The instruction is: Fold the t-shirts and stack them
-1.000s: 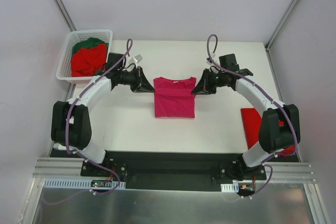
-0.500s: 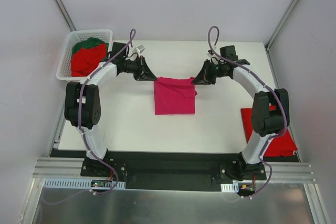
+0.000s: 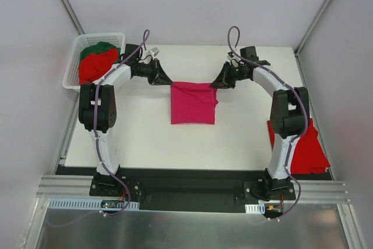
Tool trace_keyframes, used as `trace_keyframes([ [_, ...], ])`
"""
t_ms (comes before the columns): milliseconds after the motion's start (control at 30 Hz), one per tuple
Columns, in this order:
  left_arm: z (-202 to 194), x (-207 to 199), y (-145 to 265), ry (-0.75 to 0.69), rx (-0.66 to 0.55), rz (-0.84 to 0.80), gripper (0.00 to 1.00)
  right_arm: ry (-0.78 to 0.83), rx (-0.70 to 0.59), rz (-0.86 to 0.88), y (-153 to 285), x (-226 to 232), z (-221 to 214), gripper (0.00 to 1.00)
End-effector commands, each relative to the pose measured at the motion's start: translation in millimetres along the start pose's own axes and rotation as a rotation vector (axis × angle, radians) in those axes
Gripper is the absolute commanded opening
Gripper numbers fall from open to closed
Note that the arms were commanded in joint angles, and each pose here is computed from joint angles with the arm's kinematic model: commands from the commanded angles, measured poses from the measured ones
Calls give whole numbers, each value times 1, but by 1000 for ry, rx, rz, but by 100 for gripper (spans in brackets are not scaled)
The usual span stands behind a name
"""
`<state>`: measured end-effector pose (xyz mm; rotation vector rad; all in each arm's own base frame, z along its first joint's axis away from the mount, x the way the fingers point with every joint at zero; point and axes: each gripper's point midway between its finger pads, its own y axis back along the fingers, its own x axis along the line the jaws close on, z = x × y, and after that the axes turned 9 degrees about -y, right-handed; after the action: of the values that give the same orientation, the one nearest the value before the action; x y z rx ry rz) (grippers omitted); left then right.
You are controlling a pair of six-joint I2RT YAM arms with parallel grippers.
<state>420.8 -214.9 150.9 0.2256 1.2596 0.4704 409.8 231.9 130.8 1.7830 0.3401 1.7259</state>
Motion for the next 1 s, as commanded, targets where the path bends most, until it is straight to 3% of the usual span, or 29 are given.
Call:
trace_keyframes([
  [0, 21, -4, 8, -34, -31, -27, 0, 10, -30, 41, 3, 11, 22, 1],
  [967, 49, 26, -13, -8, -26, -38, 0, -66, -84, 90, -12, -3, 73, 1],
])
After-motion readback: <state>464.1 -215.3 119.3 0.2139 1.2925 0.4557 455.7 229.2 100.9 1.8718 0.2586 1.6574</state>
